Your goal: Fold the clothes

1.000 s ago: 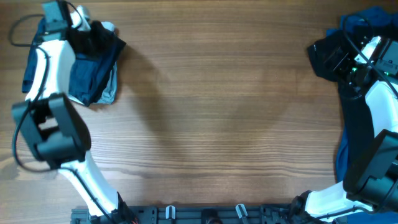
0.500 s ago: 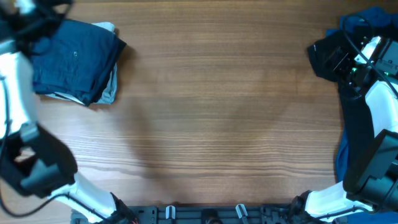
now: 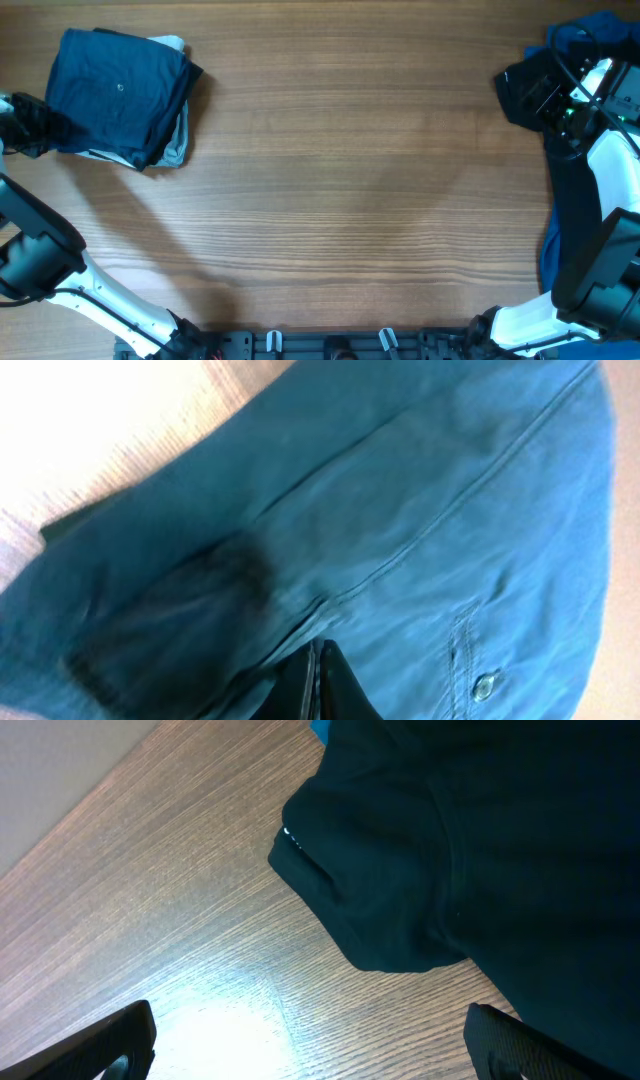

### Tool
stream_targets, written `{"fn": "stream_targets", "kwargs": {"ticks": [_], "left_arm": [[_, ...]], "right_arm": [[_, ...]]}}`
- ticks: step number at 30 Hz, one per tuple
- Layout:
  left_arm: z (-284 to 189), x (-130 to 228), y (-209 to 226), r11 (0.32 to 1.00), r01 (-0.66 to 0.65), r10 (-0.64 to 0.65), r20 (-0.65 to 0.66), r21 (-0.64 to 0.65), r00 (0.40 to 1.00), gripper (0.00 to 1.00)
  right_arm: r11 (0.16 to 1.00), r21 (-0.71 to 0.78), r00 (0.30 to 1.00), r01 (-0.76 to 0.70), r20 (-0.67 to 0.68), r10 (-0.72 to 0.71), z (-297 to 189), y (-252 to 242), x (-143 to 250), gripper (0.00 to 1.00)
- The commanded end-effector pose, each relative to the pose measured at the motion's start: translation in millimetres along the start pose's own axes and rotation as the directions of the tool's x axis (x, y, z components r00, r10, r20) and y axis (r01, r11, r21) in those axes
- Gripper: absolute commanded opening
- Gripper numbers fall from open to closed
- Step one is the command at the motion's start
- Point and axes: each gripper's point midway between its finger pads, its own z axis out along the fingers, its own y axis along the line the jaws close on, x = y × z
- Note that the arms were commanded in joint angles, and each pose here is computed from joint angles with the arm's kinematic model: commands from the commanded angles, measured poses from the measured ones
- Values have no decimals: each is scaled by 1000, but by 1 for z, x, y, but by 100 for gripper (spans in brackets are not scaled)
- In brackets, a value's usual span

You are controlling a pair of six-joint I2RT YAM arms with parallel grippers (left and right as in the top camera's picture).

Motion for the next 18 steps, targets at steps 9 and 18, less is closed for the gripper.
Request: {"fn": "stream_targets", "kwargs": {"ticks": [9, 18], "left_arm": [[-155, 85, -178, 934, -332, 301, 214, 131, 929, 4], [-106, 196, -240, 841, -524, 520, 72, 136, 851, 100]], "right_arm": [[1000, 4, 1000, -6, 6, 6, -1, 0, -2, 99], [1000, 4, 1000, -6, 6, 6, -1, 0, -2, 99]]}}
